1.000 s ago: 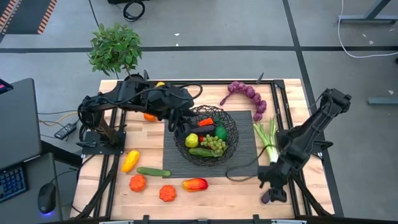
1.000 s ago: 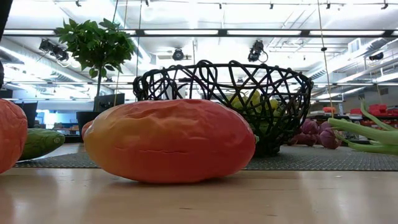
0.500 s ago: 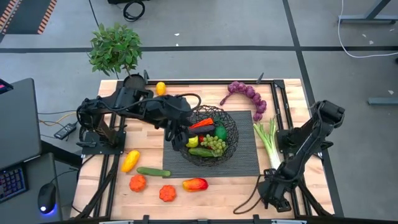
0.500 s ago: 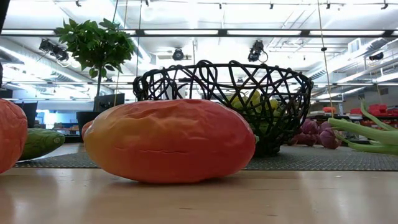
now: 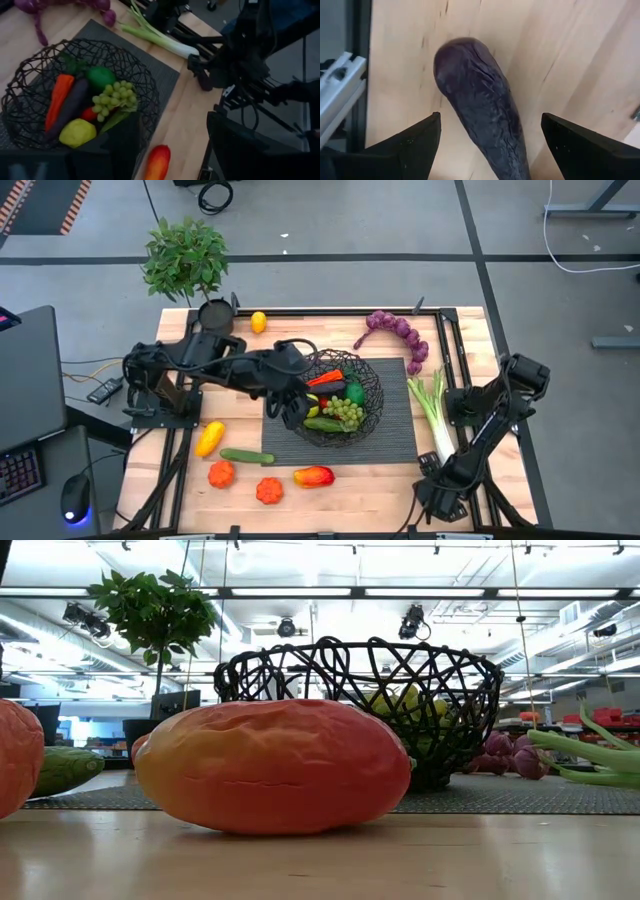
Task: Build produce basket
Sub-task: Put the eggplant into the black basket
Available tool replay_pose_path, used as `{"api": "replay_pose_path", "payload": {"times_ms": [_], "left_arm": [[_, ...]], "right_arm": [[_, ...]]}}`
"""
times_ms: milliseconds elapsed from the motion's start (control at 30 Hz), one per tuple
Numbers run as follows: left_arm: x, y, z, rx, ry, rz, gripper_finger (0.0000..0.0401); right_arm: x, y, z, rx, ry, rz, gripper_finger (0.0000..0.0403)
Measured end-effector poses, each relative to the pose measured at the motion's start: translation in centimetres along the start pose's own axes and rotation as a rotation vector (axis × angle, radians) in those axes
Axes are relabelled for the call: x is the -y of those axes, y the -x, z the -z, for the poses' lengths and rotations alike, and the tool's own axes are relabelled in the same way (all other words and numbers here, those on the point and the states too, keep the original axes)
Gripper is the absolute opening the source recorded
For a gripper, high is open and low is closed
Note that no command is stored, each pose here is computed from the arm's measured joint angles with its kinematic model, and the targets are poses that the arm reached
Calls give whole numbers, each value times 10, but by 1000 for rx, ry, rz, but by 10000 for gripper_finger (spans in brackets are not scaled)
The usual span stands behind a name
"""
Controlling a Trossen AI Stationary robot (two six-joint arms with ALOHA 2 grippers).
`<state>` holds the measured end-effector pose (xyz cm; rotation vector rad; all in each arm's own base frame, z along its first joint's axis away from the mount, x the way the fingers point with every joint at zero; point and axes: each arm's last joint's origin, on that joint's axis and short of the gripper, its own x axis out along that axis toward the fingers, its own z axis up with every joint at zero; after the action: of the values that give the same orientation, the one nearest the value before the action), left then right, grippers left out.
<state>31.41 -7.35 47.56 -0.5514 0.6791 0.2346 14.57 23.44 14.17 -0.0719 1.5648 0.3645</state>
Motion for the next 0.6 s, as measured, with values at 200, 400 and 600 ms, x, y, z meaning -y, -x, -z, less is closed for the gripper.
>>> {"api": "replay_pose_path", "payload": {"times_ms": [200,400,600], "left_arm": [[4,1,3,24,43,-20,231],[3,1,3,30,65,-26,231],[3,1,3,28,59,-25,231]], "right_arm": [[-2,-3,2,13,-7,23,345],[-2,-3,2,53,-14,67,277],[-2,-3,2,62,-12,76,166]]}}
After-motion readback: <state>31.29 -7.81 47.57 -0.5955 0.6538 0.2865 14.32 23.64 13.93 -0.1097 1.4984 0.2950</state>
